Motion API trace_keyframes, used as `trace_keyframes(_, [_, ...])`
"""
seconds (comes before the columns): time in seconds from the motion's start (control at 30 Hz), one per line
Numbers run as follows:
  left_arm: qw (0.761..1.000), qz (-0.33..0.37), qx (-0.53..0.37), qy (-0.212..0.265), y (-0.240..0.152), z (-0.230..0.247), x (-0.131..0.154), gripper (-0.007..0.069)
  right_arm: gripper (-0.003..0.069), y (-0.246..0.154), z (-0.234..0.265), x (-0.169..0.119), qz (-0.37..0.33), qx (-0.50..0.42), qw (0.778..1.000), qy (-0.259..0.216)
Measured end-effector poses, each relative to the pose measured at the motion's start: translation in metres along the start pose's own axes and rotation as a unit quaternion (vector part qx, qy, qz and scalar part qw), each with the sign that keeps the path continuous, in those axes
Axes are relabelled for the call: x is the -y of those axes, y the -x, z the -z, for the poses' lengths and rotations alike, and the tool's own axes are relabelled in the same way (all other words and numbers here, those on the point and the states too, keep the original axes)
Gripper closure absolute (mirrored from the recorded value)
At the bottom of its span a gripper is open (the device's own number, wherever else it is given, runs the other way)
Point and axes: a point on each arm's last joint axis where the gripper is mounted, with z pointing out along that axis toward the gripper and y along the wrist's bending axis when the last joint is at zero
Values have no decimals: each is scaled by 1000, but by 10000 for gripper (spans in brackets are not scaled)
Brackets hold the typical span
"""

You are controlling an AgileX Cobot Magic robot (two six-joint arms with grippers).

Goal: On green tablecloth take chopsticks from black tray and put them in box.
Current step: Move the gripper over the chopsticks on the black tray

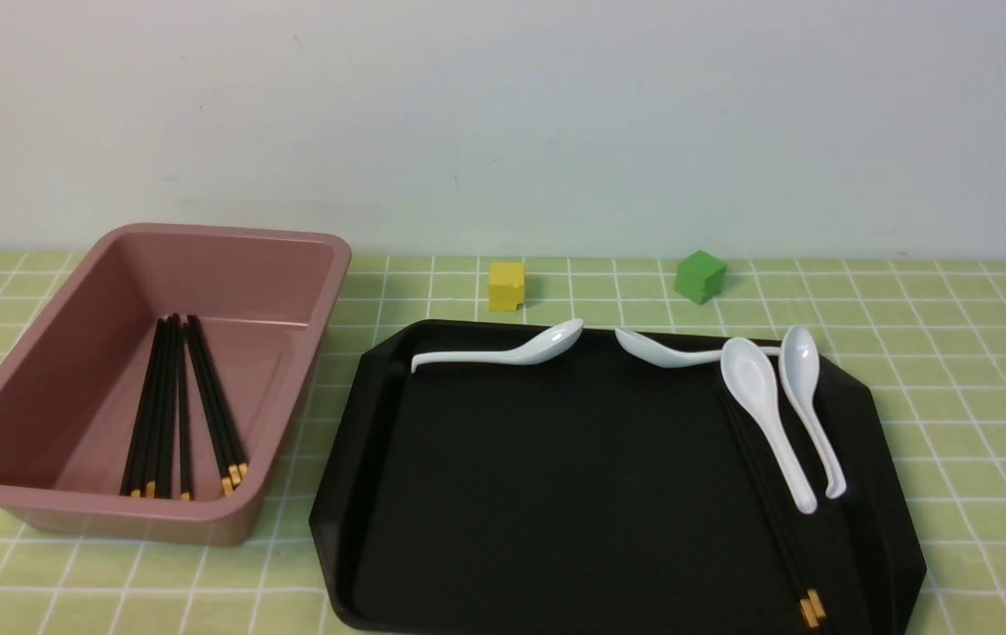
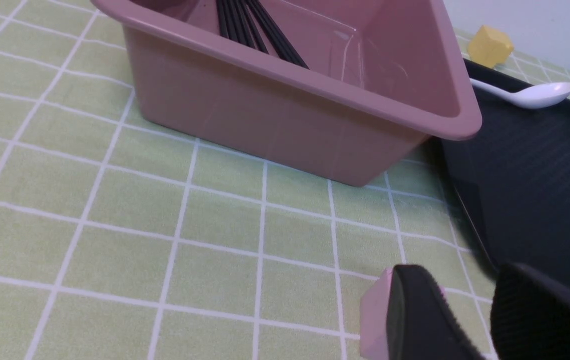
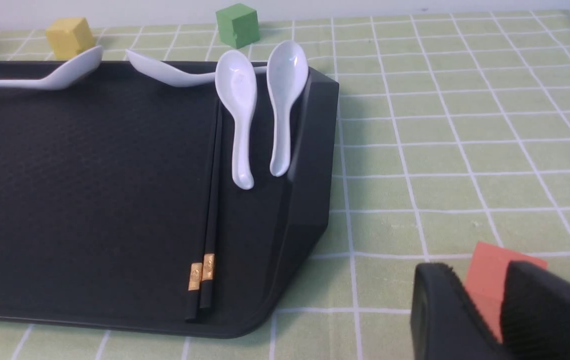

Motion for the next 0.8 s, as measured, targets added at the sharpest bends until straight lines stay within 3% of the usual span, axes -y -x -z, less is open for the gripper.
trace_keyframes(0.33, [1000,0,0,0,0,0,0,387,440,0,0,0,-8,0,1000,3])
trace_keyframes(0.43, [1000,0,0,0,0,0,0,387,436,1,0,-6,-141,1,989,35])
trace_keyframes(0.47, [1000,0,0,0,0,0,0,387,436,1,0,-6,-141,1,989,35])
trace_keyframes(0.53, [1000,0,0,0,0,0,0,387,433,1,0,-13,-296,-9,953,70])
trace_keyframes(0.6, [1000,0,0,0,0,0,0,387,430,2,1,-16,-392,-21,915,90])
trace_keyframes(0.7, [1000,0,0,0,0,0,0,387,426,3,2,-19,-452,-29,886,103])
trace_keyframes(0.8, [1000,0,0,0,0,0,0,387,423,3,2,-20,-465,-31,878,106])
